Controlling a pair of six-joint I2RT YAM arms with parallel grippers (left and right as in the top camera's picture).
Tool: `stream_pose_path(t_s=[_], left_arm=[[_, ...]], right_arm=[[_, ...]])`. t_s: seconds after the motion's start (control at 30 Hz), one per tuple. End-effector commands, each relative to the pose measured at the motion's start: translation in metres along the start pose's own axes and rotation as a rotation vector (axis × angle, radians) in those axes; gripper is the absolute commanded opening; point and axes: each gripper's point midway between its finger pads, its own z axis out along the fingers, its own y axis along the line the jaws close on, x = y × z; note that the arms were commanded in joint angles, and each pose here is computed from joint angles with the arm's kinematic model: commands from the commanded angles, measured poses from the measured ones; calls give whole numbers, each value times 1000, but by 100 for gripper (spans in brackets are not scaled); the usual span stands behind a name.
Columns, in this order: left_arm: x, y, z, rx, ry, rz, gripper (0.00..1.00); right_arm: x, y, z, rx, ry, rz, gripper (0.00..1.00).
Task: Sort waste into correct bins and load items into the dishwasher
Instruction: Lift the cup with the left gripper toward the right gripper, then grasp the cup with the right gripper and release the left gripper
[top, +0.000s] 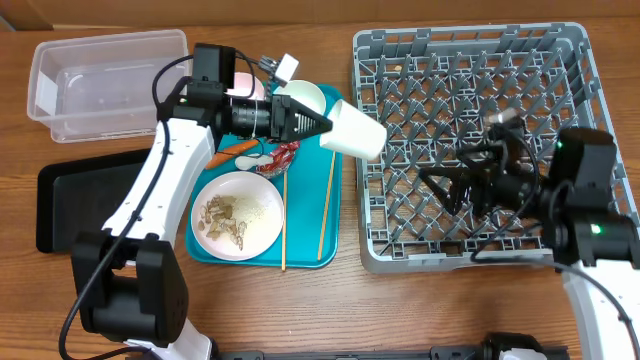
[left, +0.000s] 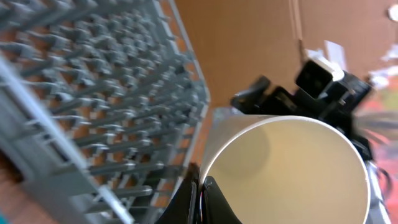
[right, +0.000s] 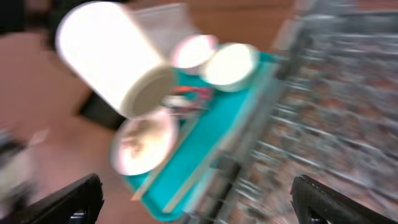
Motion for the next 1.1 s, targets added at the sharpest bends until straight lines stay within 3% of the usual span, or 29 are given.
stream_pose_path(t_s=[0.0, 0.4, 0.77, 1.07], left_arm=[[7, -39, 7, 118, 47, 44, 4], [9, -44, 35, 85, 79, 32, 4], [20, -61, 60, 121, 139, 8, 4], [22, -65, 62, 137, 153, -11, 4]], right_arm=[[-15, 41, -3, -282, -45, -69, 100], [-12, 58, 11, -374, -20, -107, 100], [-12, 55, 19, -328, -9, -132, 100], [-16, 30, 26, -178, -12, -153, 100]])
